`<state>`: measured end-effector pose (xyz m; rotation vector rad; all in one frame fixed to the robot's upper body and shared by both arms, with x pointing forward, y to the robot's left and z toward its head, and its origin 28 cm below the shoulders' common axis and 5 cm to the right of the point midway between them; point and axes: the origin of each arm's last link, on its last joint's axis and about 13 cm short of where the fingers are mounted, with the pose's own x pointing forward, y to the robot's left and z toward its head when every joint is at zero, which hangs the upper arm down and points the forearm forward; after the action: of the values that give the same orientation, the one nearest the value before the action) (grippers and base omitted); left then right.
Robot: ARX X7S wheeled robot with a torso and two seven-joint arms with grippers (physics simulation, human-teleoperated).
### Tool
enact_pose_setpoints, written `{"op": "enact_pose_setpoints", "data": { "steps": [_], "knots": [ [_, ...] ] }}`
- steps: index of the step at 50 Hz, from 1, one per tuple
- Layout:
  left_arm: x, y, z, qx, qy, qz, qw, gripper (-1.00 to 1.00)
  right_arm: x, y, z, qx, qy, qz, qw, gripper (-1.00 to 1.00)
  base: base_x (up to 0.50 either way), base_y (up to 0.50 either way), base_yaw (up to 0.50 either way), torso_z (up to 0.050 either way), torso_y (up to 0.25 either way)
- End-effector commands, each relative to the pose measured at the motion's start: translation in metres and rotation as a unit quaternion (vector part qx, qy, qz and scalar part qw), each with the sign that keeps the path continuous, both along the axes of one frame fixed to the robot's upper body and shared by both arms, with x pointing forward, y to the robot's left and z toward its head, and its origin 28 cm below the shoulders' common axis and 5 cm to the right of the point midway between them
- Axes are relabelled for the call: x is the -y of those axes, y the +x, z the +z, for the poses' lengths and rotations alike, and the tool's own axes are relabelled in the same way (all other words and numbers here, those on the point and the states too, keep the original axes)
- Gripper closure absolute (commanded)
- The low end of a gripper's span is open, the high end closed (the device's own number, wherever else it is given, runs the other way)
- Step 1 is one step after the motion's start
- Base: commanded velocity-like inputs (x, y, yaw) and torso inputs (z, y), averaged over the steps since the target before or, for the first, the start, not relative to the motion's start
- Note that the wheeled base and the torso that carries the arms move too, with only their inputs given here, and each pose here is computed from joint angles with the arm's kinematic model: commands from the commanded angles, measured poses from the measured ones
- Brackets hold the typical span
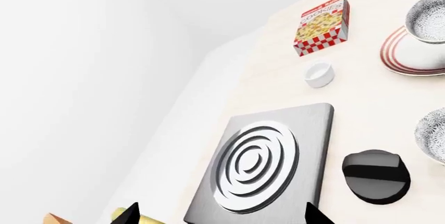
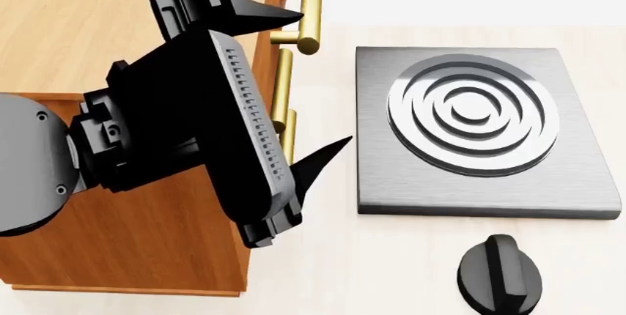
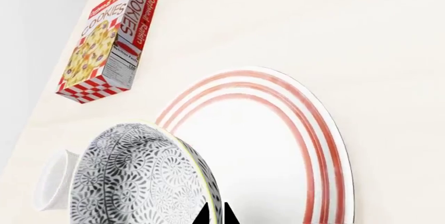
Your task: Pick the akita bowl on the wooden cabinet and place it on the plate.
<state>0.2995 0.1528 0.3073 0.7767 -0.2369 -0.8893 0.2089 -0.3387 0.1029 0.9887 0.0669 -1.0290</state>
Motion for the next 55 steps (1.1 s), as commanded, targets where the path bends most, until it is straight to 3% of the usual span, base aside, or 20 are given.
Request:
{"op": "enact_pose_setpoints", "data": {
  "steps": [1, 27, 28, 55],
  "knots": [
    [0.001, 0.001, -0.001, -0.003, 0.0, 0.0, 1.0, -1.0, 0.004, 0.0, -0.003, -0.002, -0.005, -0.004, 1.0, 1.0, 0.0, 0.0, 0.0, 0.0, 0.0],
    [0.0, 0.004, -0.007, -0.01, 0.002, 0.002, 1.0, -1.0, 0.003, 0.005, -0.013, -0.017, -0.001, -0.003, 1.0, 1.0, 0.0, 0.0, 0.0, 0.0, 0.0],
    [0.0, 0.004, -0.007, -0.01, 0.002, 0.002, 1.0, -1.0, 0.003, 0.005, -0.013, -0.013, -0.002, -0.001, 1.0, -1.0, 0.0, 0.0, 0.0, 0.0, 0.0],
    [-0.002, 0.004, -0.009, -0.011, -0.001, 0.004, 1.0, -1.0, 0.002, -0.001, -0.007, -0.002, -0.014, 0.0, 1.0, -1.0, 0.0, 0.0, 0.0, 0.0, 0.0]
  ]
}}
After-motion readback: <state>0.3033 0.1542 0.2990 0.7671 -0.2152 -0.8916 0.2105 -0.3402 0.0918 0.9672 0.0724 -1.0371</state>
